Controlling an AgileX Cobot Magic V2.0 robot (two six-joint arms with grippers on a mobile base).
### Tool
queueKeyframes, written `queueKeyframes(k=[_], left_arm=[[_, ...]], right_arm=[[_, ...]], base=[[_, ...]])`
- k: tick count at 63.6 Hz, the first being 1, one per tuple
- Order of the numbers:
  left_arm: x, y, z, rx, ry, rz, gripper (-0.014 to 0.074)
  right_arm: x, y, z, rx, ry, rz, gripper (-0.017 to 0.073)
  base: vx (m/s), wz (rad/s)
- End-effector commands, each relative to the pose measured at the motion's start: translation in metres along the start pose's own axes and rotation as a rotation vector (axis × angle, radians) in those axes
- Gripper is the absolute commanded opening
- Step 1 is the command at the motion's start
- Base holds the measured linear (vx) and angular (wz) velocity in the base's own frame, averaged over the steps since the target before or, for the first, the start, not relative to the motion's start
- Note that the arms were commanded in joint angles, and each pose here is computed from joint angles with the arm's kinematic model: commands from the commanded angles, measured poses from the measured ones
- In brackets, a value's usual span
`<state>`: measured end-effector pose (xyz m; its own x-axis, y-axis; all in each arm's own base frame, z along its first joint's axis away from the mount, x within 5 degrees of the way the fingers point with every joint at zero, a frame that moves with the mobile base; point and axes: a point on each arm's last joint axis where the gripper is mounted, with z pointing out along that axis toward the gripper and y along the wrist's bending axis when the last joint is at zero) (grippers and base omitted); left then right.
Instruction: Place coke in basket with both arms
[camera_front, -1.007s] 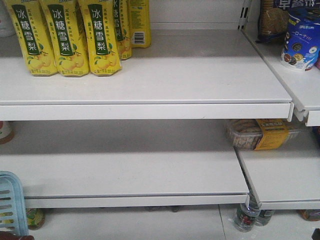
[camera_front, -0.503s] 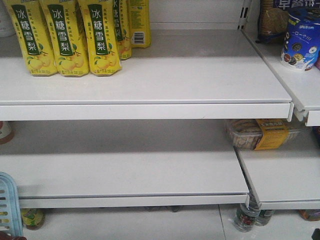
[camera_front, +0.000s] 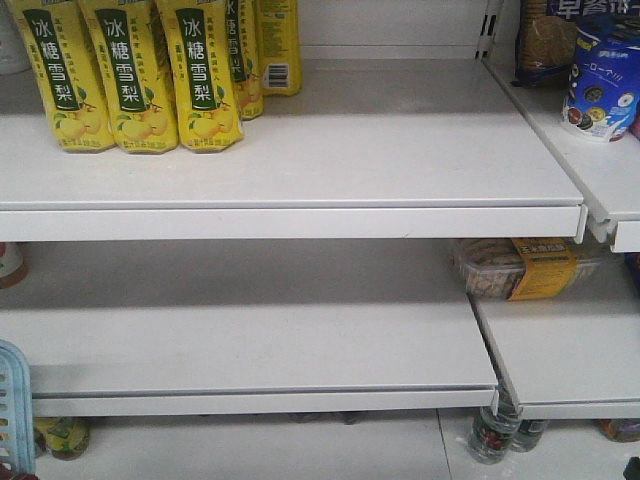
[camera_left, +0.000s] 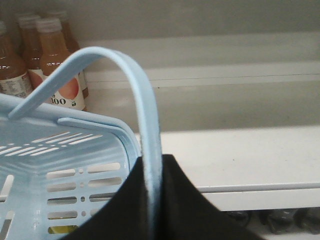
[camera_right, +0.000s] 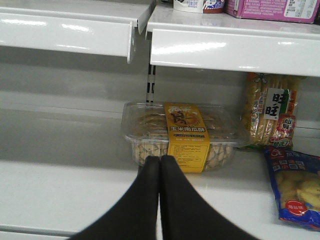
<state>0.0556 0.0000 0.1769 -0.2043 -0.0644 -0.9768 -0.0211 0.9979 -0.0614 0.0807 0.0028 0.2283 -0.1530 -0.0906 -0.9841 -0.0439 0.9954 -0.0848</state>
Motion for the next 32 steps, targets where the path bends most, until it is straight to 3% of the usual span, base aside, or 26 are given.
queueKeyframes(k=[1,32], left_arm=[[-0.0248,-0.0002,-0.0063,-0.008,-0.211,0.055,-0.0006],[-0.0305,-0.0005,-0.0077,-0.01,-0.276,0.072,-0.0006]], right_arm=[[-0.0139,-0.0038,-0.0008,0.036,-0.081,-0.008,-0.0009],[-0.0139,-0.0038,-0.0008,0.036,-0.081,-0.008,-0.0009]], base=[[0.0,0.0],[0.0,0.0]])
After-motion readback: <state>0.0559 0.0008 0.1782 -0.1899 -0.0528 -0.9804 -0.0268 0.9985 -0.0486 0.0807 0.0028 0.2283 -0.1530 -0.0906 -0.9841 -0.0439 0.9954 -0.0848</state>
